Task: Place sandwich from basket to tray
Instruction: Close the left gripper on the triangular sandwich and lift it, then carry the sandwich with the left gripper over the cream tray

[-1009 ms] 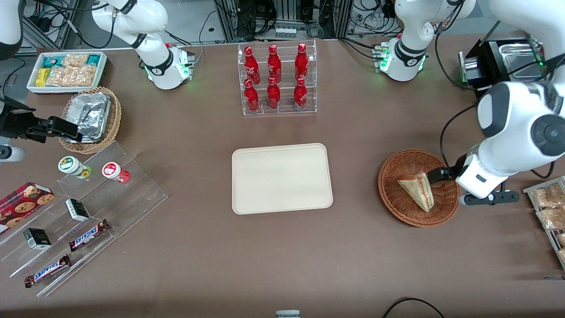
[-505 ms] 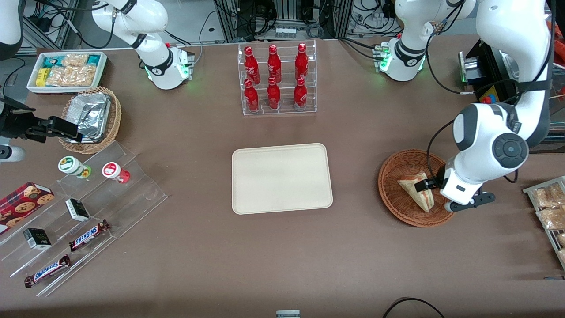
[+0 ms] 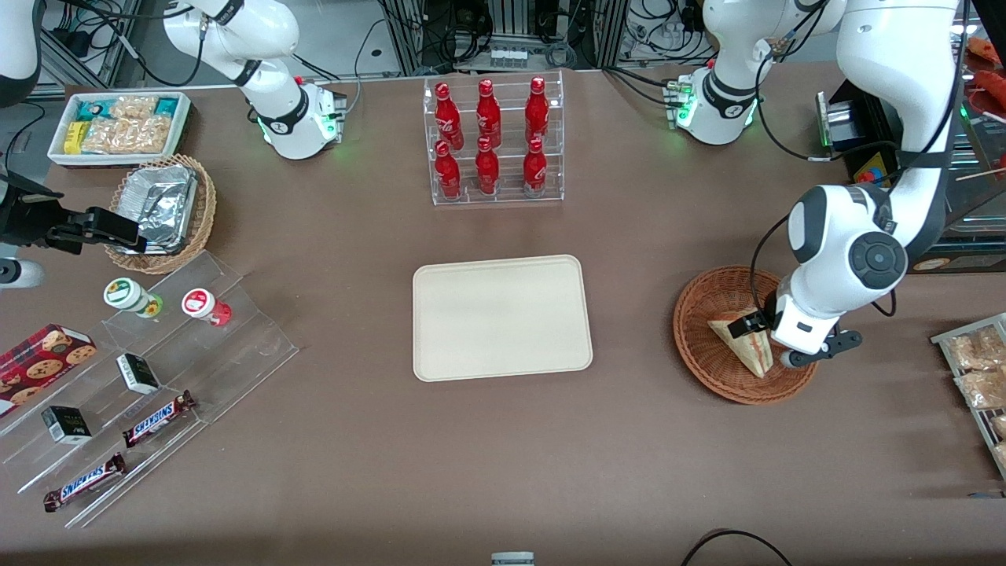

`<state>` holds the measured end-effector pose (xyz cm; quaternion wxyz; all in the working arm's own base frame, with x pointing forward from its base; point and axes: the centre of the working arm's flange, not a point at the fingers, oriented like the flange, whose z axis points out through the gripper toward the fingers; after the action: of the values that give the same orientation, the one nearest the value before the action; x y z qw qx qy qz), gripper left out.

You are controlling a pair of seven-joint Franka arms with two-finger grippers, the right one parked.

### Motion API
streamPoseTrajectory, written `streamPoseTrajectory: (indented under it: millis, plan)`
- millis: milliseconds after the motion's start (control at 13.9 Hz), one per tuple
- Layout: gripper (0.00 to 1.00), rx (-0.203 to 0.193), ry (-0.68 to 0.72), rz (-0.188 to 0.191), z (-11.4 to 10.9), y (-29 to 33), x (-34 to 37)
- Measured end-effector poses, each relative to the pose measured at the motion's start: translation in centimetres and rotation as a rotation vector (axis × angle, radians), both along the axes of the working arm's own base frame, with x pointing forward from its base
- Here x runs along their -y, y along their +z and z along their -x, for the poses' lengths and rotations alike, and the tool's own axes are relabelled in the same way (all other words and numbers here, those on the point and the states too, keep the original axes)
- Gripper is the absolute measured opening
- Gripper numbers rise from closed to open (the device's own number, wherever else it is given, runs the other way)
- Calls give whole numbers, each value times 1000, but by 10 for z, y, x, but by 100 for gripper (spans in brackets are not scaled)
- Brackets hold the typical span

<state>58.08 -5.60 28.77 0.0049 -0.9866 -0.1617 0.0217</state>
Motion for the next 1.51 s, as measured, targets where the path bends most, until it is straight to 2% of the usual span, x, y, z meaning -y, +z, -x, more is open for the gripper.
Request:
streamPoseTrajectory:
  millis: [288,432,649,793,865,1009,1153,1225,1369,1514]
  plan:
    - [100,0,20,0,10,-17,-1]
    - [96,-6,26,-1,14,-25,-1]
    - [61,-7,52,-2,15,-34,-1]
    - [41,3,54,-1,12,-31,-1]
    - [35,9,54,0,8,-26,-1]
    - [30,-13,45,-3,-4,-1,6]
    - [26,-44,9,-10,-21,49,29]
    - [23,-46,-14,-11,-28,79,46]
    - [15,-27,-76,-9,-32,131,89]
    - [15,-1,-149,-4,-23,155,148]
